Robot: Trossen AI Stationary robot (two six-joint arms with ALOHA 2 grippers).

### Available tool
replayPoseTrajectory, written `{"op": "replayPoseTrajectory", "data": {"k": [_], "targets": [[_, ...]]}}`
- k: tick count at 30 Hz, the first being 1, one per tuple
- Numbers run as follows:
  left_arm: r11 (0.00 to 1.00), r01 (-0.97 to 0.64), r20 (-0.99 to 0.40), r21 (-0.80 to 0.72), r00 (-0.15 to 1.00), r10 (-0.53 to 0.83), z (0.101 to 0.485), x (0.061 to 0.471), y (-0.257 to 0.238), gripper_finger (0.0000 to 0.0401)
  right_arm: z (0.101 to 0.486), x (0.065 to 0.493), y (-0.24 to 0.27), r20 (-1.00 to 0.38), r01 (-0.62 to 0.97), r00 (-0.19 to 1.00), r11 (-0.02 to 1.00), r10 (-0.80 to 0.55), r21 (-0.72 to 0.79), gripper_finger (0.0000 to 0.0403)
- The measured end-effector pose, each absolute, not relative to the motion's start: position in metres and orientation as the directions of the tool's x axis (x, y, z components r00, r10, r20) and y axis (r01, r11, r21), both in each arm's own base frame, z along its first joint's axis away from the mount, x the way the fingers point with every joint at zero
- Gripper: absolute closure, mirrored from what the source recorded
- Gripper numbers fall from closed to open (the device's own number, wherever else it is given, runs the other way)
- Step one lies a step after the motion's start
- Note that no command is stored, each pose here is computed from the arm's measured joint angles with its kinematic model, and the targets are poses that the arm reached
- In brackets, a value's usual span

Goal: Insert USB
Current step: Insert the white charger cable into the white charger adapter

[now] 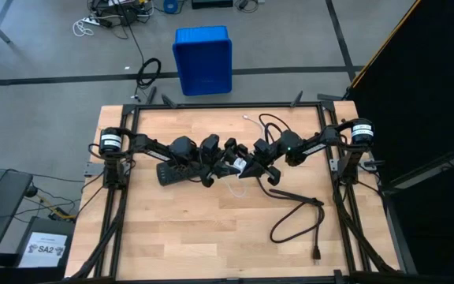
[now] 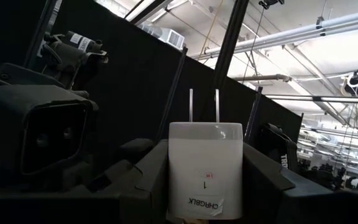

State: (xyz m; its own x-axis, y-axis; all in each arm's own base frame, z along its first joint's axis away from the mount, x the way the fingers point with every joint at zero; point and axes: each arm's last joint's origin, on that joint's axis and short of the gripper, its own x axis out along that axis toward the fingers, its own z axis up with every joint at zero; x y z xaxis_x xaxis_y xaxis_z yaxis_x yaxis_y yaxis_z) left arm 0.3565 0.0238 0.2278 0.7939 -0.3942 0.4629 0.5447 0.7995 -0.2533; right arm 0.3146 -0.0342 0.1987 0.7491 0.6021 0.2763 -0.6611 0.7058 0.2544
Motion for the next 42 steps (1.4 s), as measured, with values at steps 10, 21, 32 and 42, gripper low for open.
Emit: {"op": "replayPoseTrajectory", "data": {"k": [10, 21, 32, 42], "targets": [[0.798, 0.565, 0.455, -0.211, 0.779, -0.432, 0.228, 0.356, 0.023, 0.0276, 0.2, 0.314, -0.034, 0.276, -0.665, 0.744, 0.712, 0.608, 0.225, 0.0403], [0.785, 0.617, 0.404, -0.053, 0.732, -0.548, 0.226, 0.354, 0.024, 0.0276, 0.207, 0.315, -0.037, 0.272, -0.7, 0.713, 0.681, 0.646, 0.217, 0.04], [0.691, 0.723, 0.319, 0.029, 0.648, -0.692, 0.223, 0.35, 0.033, 0.0276, 0.178, 0.319, -0.061, 0.06, -0.535, 0.812, 0.699, 0.581, 0.475, 0.0402], [0.725, 0.619, 0.179, 0.301, 0.711, -0.68, 0.206, 0.358, 0.034, 0.0276, 0.169, 0.315, -0.081, -0.009, -0.427, 0.855, 0.714, 0.518, 0.555, 0.0402]]}}
